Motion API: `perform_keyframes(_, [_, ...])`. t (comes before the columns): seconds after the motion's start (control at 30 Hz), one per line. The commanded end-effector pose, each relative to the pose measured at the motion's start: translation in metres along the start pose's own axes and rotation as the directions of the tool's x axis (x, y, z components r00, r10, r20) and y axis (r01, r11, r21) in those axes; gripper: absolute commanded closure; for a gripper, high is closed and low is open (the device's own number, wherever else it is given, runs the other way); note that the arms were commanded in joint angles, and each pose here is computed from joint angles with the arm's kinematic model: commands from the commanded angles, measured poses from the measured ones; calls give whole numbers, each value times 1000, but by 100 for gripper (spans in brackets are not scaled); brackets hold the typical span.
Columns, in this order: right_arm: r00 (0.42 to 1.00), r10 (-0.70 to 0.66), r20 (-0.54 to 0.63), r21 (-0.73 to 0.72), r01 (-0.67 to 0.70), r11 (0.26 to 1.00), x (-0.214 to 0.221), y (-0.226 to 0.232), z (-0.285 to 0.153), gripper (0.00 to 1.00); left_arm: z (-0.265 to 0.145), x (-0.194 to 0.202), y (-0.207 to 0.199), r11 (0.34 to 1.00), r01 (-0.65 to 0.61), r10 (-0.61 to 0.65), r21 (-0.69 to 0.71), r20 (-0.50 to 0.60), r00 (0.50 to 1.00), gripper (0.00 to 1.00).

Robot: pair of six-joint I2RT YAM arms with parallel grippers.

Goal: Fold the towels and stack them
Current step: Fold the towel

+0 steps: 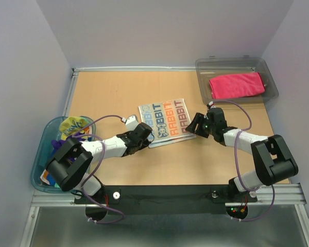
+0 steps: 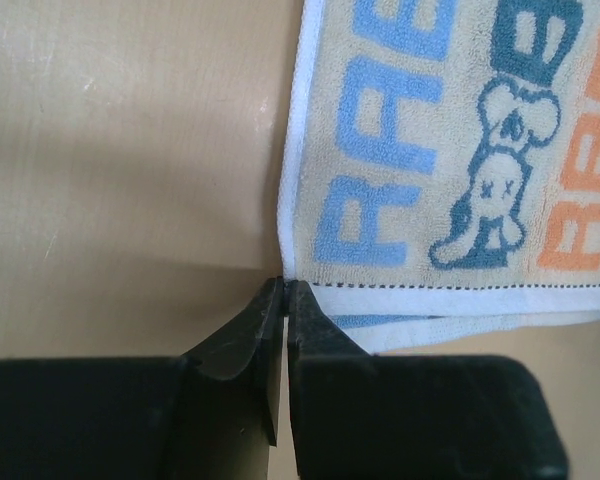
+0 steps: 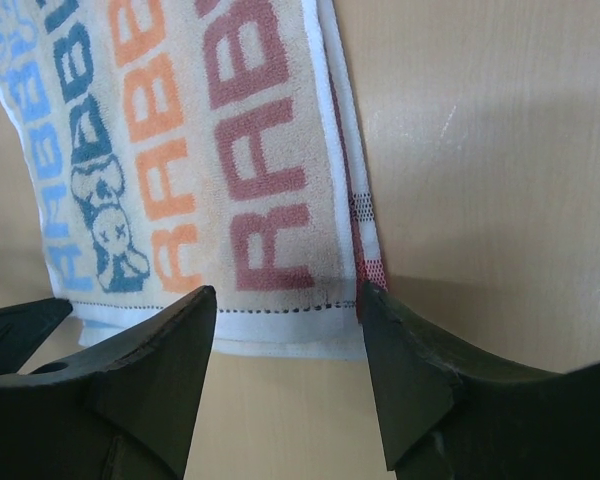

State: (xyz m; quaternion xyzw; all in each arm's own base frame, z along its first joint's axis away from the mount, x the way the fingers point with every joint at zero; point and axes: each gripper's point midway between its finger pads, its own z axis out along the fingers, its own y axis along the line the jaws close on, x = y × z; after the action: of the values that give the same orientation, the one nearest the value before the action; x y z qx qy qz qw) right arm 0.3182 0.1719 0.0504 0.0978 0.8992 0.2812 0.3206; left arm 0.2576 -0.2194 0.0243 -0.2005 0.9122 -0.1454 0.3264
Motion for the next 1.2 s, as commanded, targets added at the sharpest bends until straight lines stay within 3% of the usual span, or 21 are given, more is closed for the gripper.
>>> perform_keyframes(0.0, [998,14,61,-16,-14,1000,-17,7,4,36,-13,-12,-9,1000,-8,7,27,31,999,96])
perform_keyframes(0.17, [999,22,25,-23,-22,1000,-8,5,7,44,-19,-17,-15,999,-12,10,43,39,999,97])
perform_keyframes(0.7, [999,47,-17,51,-46,998,8,-14,10,41,-29,-29,-26,997,-1,-4,81,63,998,97])
perform_keyframes(0.83, [999,37,-25,20,-37,999,7,-7,9,49,-27,-27,-26,997,-5,1,76,58,998,97])
perform_keyframes(1.17, [997,-20,81,-108,29,994,-38,38,-9,76,-26,-26,-27,997,-11,7,76,53,999,97])
